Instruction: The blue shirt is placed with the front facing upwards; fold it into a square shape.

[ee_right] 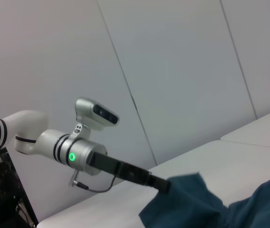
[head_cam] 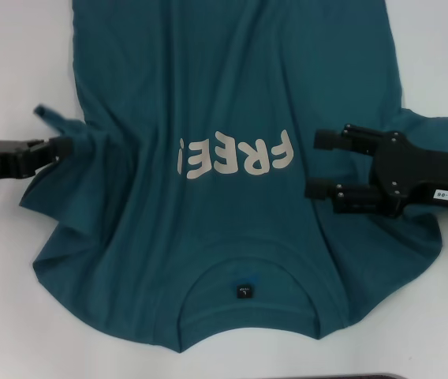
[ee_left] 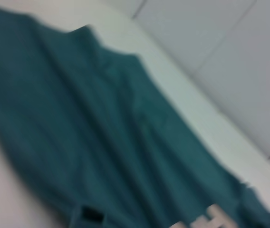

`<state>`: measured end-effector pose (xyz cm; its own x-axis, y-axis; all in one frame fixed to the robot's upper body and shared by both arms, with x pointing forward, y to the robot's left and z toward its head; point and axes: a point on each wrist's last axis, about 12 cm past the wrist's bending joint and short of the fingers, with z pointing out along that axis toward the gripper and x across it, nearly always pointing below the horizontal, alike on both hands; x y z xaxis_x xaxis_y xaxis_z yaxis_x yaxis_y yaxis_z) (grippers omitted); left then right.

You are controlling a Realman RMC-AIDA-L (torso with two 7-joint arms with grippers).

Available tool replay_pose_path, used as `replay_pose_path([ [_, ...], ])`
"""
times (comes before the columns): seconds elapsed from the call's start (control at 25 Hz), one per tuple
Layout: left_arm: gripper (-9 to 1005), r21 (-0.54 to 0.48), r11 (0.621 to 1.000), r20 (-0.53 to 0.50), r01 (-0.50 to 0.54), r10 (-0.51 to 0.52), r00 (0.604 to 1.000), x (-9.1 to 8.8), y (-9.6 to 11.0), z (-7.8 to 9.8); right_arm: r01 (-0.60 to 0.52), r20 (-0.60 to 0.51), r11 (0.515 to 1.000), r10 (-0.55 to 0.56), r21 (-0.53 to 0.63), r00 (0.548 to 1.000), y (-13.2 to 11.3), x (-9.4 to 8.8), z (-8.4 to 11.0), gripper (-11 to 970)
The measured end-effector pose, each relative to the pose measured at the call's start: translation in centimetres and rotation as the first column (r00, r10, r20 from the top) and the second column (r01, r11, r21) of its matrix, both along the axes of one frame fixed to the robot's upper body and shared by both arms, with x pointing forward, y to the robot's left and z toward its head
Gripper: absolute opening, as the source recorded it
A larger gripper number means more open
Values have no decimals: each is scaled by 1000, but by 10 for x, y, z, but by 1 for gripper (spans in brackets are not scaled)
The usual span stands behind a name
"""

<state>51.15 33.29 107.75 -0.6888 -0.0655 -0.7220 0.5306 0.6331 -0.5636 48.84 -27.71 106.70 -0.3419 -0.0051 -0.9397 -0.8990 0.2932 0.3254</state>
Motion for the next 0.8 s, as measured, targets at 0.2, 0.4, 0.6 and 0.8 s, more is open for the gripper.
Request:
replay_pose_path([
  [0.2, 0, -56, 997, 28, 46, -44, 999, -1, -8, 13, -1, 0, 1000, 1, 1, 1000, 1, 0, 0, 895],
  [0.4, 1, -80, 994, 26, 77, -75, 997, 3, -23, 16, -2, 2, 1000, 2, 1, 1000, 1, 0, 0, 895],
  [0.6, 2, -96, 991, 22, 90, -88, 996, 7, -31, 17, -9, 3, 1000, 9, 6, 1000, 1, -1, 0, 894],
  [0.8, 1, -106, 991, 9, 80, -80, 997, 12, -40, 13, -12, 4, 1000, 12, 9, 1000, 1, -1, 1, 894],
])
